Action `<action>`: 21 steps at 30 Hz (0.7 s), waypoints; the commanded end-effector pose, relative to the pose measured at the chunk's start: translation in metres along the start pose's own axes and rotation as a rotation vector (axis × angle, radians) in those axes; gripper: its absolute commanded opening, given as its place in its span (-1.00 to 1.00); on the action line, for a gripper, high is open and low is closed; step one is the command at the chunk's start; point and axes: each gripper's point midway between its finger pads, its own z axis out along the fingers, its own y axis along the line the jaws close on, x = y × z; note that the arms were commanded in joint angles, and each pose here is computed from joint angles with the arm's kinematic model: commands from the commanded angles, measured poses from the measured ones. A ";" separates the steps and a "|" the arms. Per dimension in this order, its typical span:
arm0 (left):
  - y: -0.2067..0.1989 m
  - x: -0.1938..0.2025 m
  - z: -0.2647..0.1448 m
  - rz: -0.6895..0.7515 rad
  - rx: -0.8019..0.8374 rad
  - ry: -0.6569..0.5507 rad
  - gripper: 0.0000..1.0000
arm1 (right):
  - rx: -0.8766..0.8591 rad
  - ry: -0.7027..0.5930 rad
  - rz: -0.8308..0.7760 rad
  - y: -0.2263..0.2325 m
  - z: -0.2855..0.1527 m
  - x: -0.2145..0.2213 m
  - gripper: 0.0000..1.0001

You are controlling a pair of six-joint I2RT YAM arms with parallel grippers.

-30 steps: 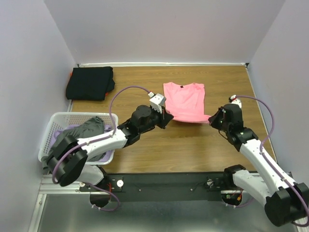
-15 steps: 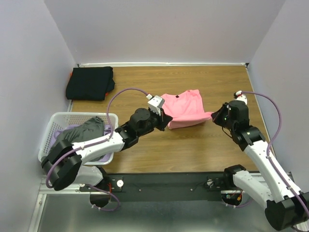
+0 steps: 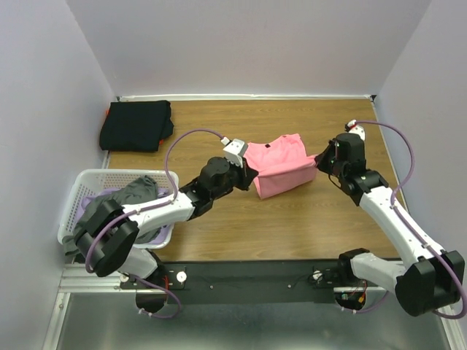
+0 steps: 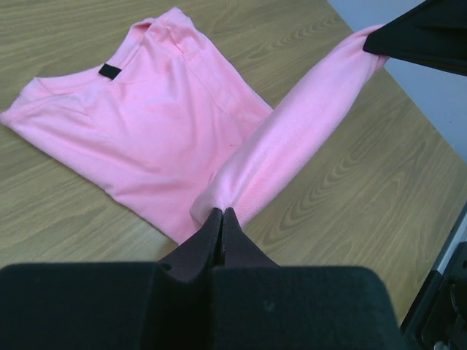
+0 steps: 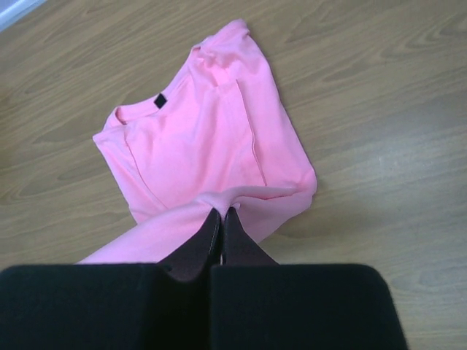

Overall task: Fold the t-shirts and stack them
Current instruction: Fold the tshirt

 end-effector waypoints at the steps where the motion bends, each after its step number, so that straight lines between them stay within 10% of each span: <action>1: 0.002 -0.025 0.008 0.000 -0.007 -0.066 -1.00 | 0.011 -0.110 -0.009 0.007 0.004 -0.036 -0.98; 21: 0.063 -0.031 0.046 -0.018 -0.060 -0.042 -1.00 | 0.066 -0.066 -0.084 0.022 0.084 -0.045 -0.97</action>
